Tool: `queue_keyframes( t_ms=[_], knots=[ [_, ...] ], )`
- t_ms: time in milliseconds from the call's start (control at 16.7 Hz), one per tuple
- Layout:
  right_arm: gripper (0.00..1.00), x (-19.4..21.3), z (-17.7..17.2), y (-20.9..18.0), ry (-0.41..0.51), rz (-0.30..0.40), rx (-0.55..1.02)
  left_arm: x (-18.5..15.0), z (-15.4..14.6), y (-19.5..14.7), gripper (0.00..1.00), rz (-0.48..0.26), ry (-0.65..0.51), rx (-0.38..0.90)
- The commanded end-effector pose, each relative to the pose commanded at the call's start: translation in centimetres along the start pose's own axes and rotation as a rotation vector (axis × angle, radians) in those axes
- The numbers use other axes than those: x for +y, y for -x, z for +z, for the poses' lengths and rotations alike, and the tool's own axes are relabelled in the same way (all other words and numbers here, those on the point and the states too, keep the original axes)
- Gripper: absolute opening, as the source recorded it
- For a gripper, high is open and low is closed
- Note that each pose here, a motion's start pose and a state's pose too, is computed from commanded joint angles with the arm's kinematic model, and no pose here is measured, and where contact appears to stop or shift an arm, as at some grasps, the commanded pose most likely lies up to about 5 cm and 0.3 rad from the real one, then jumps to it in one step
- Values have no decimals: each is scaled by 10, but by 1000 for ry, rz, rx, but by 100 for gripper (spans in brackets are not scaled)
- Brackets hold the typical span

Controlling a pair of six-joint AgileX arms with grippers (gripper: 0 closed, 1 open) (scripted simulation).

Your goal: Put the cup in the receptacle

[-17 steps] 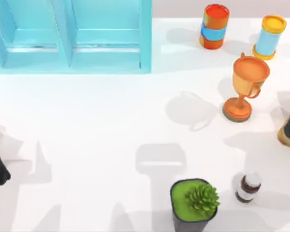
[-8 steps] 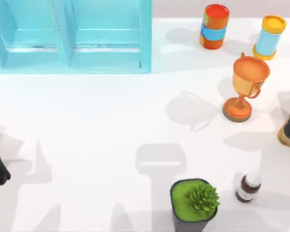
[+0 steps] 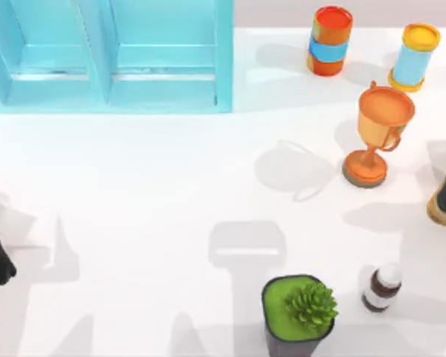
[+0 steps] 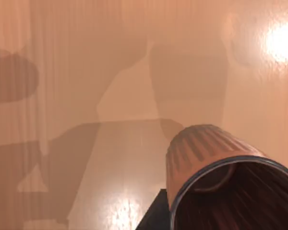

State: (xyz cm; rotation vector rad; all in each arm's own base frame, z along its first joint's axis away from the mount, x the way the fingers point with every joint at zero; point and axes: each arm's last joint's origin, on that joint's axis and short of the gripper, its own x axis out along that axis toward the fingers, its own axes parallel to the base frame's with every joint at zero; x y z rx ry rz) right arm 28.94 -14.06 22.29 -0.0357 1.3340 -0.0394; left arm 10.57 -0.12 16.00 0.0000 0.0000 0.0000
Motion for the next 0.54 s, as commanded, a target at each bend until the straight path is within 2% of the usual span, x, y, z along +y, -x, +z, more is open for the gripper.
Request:
queue_keyframes(
  t_ms=[180,540],
  knots=[
    [98,0,0,0,0,0,0,0,0,0,100,0,0,0],
    [100,0,0,0,0,0,0,0,0,0,100,0,0,0]
  ],
)
